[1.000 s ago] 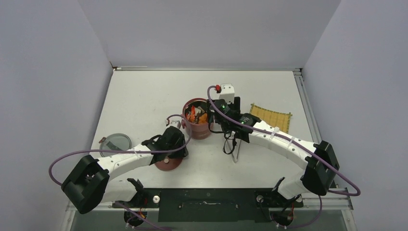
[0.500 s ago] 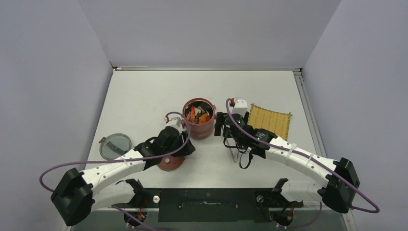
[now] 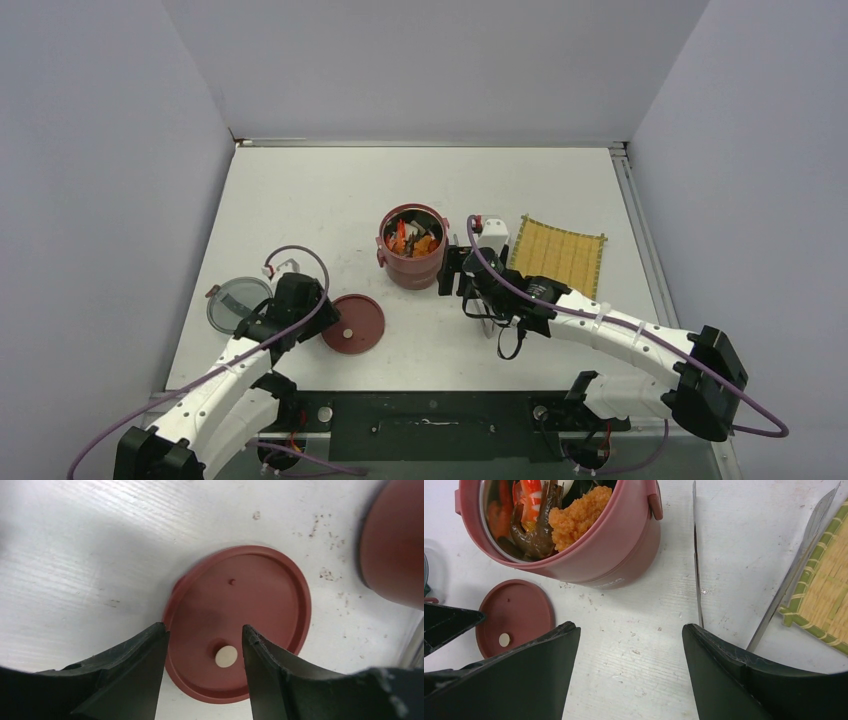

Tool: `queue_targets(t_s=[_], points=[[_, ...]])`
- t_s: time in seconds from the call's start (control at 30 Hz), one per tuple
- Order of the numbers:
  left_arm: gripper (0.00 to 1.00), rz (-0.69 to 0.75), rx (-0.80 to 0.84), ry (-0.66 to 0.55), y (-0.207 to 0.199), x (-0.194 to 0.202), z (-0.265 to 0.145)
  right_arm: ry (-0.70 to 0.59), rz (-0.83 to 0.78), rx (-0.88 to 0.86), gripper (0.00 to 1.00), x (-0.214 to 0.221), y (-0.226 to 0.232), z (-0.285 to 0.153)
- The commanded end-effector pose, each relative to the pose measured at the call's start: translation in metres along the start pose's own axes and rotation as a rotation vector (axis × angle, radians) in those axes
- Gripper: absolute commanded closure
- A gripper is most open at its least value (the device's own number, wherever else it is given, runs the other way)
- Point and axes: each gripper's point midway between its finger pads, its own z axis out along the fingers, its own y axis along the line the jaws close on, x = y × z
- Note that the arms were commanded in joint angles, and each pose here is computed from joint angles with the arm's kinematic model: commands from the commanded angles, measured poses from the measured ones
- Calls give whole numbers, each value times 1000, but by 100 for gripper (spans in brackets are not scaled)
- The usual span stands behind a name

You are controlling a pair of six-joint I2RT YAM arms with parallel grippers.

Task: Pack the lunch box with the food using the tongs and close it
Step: Pick up the box lid from the center of the board.

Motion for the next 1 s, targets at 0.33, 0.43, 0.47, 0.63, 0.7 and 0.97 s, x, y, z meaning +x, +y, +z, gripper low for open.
queue_targets(t_s=[0.33,0.43,0.47,0.63,0.7,0.97], points=[[61,-93,-96,-72,26,-1,9,-99,18,2,23,-21,-3,-11],[63,-86,-97,-65,25,-1,11,-100,15,8,23,-22,-5,-12],[64,-82,-99,-61,26,0,12,-100,15,10,23,-21,-6,-11],[70,-75,-99,-53,25,1,13,-102,16,15,23,-21,-9,-12],[70,-72,-97,-51,25,1,13,-104,19,17,23,-21,-10,-12],[93,-62,-73,-40,21,3,14,-113,24,26,23,-22,-13,-14]])
